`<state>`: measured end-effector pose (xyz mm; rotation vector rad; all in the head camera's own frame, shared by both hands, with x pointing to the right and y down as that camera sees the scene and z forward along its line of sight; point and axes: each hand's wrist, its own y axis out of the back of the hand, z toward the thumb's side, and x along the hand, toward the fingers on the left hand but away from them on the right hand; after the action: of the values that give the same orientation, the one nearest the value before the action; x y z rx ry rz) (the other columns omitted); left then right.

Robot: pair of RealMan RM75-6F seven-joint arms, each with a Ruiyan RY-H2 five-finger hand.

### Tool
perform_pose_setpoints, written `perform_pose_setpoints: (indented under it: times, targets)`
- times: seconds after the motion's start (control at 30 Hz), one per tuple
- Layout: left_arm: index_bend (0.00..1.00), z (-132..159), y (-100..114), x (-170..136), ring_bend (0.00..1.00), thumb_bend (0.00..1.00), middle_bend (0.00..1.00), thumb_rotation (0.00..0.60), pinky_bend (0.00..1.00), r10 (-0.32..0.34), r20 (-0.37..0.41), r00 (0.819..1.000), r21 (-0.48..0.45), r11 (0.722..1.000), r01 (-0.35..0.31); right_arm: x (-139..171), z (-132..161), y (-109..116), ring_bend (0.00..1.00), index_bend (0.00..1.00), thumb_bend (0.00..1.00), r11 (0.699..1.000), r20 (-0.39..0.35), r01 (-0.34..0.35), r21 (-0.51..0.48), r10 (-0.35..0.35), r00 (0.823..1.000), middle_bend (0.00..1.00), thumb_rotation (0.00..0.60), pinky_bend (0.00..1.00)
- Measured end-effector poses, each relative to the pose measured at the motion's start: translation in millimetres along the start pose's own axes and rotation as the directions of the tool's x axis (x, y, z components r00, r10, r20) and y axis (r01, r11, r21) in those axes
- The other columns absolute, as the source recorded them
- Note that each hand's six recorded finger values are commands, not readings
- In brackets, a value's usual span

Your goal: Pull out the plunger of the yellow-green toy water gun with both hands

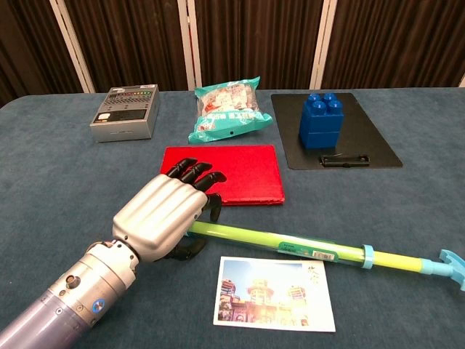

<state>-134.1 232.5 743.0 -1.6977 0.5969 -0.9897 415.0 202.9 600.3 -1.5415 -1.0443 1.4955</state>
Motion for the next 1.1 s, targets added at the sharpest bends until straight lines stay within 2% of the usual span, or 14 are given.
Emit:
perform_pose_setpoints:
  times: [0.13, 0.23, 0.43, 0.67, 0.8, 0.93, 1.0, 1.1]
  targets:
    - [0.70, -1, 4, 1, 0.07, 0.54, 0.23, 0.600, 0.05, 0.015, -0.005, 1.000, -0.004, 1.000, -0.015, 0, 1, -1, 0.00, 0.00, 0.01, 1.000, -0.003, -0.004, 0.001, 0.004, 1.000, 0.00, 0.600, 0.00]
    - [0.76, -1, 9, 2, 0.11, 0.56, 0.29, 0.600, 0.05, 0.036, -0.012, 0.999, -0.006, 0.999, -0.036, 0, 2, -2, 0.00, 0.00, 0.01, 1.000, -0.005, -0.007, 0.001, 0.007, 1.000, 0.00, 0.600, 0.00]
    - [0.78, -3, 27, 1, 0.12, 0.56, 0.31, 0.600, 0.05, 0.124, -0.031, 0.992, -0.035, 0.991, -0.125, 2, 7, -5, 0.00, 0.00, 0.01, 1.000, -0.021, -0.017, 0.003, 0.017, 1.000, 0.00, 0.600, 0.00]
    - [0.78, -2, 49, -1, 0.12, 0.55, 0.31, 0.600, 0.05, 0.236, -0.017, 0.972, -0.087, 0.968, -0.237, 8, 21, -19, 0.00, 0.00, 0.02, 0.998, -0.066, -0.058, -0.002, 0.058, 0.996, 0.00, 0.600, 0.00]
    - [0.79, -3, 51, 1, 0.12, 0.55, 0.32, 0.600, 0.05, 0.250, -0.003, 0.968, -0.082, 0.965, -0.249, 11, 36, -28, 0.00, 0.00, 0.04, 0.997, -0.115, -0.074, -0.013, 0.072, 0.991, 0.00, 0.600, 0.00]
    - [0.79, 0, 50, 3, 0.12, 0.55, 0.32, 0.600, 0.05, 0.252, 0.002, 0.968, -0.081, 0.965, -0.251, 13, 48, -39, 0.00, 0.01, 0.06, 0.996, -0.116, -0.078, -0.050, 0.072, 0.991, 0.00, 0.600, 0.00]
    - [0.79, 5, 50, 4, 0.12, 0.55, 0.32, 0.600, 0.05, 0.252, 0.015, 0.968, -0.081, 0.965, -0.250, 15, 53, -46, 0.00, 0.03, 0.06, 0.993, -0.101, -0.095, -0.073, 0.088, 0.991, 0.00, 0.600, 0.00]
    - [0.79, 11, 49, 5, 0.12, 0.55, 0.32, 0.600, 0.05, 0.255, 0.036, 0.966, -0.072, 0.965, -0.252, 18, 64, -56, 0.00, 0.13, 0.07, 0.988, -0.101, -0.121, -0.092, 0.112, 0.989, 0.00, 0.600, 0.00]
